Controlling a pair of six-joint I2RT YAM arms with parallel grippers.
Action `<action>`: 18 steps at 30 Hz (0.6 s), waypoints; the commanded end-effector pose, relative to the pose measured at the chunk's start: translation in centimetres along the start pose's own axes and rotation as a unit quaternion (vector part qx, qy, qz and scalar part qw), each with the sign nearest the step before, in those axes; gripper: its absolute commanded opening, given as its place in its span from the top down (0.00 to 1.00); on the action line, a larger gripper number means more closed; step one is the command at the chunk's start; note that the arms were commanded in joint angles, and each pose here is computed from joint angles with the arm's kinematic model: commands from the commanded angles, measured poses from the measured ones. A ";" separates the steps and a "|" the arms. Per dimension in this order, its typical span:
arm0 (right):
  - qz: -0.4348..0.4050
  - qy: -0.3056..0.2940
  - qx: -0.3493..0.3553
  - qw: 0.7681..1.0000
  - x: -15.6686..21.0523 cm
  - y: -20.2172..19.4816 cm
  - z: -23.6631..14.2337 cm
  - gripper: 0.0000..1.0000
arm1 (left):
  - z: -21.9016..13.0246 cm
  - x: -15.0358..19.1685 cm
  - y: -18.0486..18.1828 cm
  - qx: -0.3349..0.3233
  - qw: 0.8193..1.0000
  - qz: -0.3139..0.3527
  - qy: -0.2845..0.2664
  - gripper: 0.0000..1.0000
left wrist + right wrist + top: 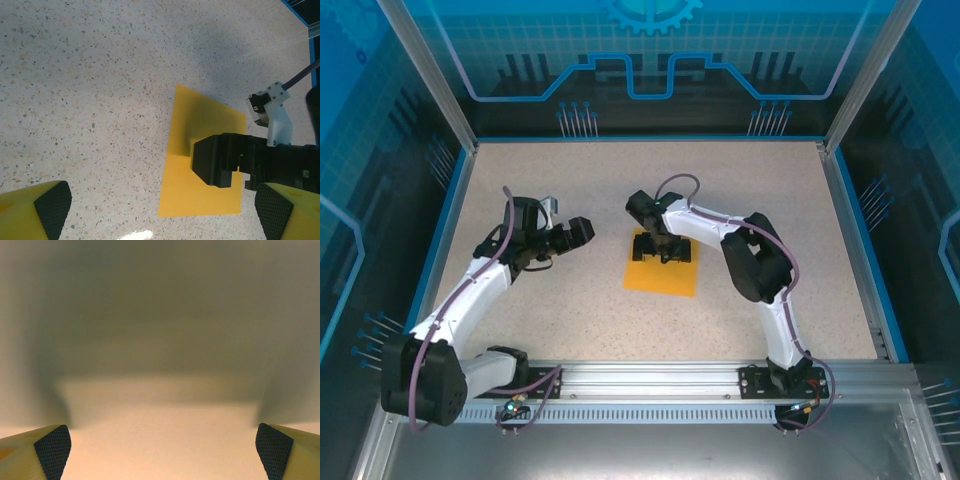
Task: Fold a paper plane with a square sheet of paper (pick it up from the middle)
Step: Fold the square sheet of paper in half at the center of the table.
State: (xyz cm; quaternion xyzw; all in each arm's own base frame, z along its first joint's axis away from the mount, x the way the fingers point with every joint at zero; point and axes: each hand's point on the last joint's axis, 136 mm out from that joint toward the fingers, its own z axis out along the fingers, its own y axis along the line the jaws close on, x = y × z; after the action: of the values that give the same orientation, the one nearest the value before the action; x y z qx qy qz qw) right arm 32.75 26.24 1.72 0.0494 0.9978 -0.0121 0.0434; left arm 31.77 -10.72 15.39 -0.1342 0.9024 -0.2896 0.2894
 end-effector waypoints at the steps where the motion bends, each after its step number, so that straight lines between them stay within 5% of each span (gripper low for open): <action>1: 0.027 0.030 0.037 0.999 1.6 -1.3 2.1 0.01 | -0.2 -0.6 -0.4 0.001 1.000 0.004 -0.008 0.02; 8: 0.030 0.057 0.049 0.997 3.5 -2.4 5.0 0.03 | -0.1 -0.4 -0.2 0.000 1.000 0.002 -0.004 0.01; 18: 0.019 0.057 0.029 0.998 4.0 -2.1 5.9 0.21 | -0.2 -0.2 -0.2 -0.003 1.000 0.000 0.003 0.01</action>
State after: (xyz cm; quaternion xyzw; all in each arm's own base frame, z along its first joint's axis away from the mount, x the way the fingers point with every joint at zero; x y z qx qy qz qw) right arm 32.43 25.95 0.99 0.0718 0.9957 0.0011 0.0579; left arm 31.67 -10.71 15.17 -0.1354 0.9041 -0.2884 0.2848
